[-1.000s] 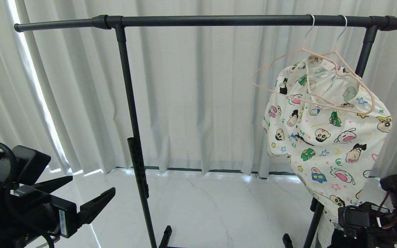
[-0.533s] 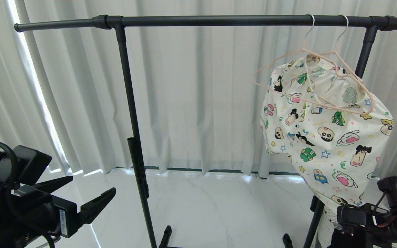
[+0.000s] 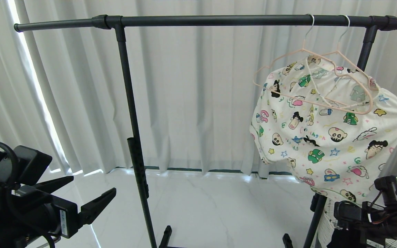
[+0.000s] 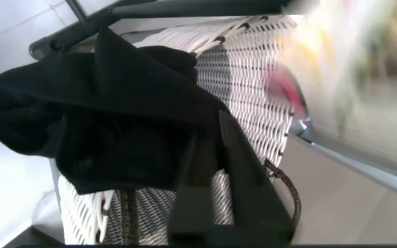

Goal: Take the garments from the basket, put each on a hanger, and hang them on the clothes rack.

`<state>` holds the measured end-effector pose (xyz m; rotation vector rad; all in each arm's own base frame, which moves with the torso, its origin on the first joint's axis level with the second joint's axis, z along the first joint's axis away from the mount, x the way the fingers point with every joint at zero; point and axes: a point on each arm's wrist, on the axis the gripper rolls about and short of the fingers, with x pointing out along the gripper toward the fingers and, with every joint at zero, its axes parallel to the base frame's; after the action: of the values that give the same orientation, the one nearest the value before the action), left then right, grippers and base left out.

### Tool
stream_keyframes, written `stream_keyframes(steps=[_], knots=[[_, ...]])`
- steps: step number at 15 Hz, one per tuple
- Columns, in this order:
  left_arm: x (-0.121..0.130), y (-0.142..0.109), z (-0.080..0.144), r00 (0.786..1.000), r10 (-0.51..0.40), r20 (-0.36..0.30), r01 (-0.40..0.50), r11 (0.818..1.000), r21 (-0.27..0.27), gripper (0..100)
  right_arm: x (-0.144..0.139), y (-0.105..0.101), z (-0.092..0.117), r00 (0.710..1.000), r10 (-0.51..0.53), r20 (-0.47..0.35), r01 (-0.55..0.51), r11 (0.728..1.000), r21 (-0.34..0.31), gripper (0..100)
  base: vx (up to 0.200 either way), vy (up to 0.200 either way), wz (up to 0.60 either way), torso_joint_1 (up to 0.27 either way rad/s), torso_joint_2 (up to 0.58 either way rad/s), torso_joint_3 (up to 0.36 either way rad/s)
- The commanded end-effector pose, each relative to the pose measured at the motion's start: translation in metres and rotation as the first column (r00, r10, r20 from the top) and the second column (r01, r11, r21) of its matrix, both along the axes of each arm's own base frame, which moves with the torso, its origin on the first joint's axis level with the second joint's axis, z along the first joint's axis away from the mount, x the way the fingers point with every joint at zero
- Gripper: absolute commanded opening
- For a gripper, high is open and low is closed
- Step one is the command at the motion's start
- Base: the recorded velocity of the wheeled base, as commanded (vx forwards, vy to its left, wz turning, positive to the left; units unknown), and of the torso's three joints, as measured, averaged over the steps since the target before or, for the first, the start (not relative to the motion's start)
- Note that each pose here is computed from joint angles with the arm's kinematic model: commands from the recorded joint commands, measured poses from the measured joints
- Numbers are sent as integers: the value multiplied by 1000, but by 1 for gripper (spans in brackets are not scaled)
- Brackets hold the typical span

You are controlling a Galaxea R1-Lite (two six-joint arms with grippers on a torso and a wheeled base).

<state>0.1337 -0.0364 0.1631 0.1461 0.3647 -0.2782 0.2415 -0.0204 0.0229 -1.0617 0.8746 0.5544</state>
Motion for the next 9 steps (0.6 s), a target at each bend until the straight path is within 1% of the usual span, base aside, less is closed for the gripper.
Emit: stream_keyframes(steps=[1, 5, 6, 9], knots=[[0, -1, 0, 1000, -10, -1, 10, 1000, 0, 100, 0, 0, 1, 1000, 1, 6, -1, 1000, 0, 0, 0, 0, 0, 0, 0, 0], [-1, -3, 0, 1000, -24, -1, 24, 1000, 0, 100, -2, 0, 4, 1000, 3, 17, -3, 1000, 2, 0, 0, 0, 0, 0, 0, 0], [-1, -3, -1, 1000, -23, -2, 23, 1000, -1, 100, -5, 2, 8, 999, 13, 30, -13, 1000, 8, 0, 0, 0, 0, 0, 0, 0], [-1, -3, -1, 1000, -23, -4, 23, 1000, 0, 100, -18, 5, 10, 999, 29, 21, -29, 999, 24, 0, 0, 0, 0, 0, 0, 0]])
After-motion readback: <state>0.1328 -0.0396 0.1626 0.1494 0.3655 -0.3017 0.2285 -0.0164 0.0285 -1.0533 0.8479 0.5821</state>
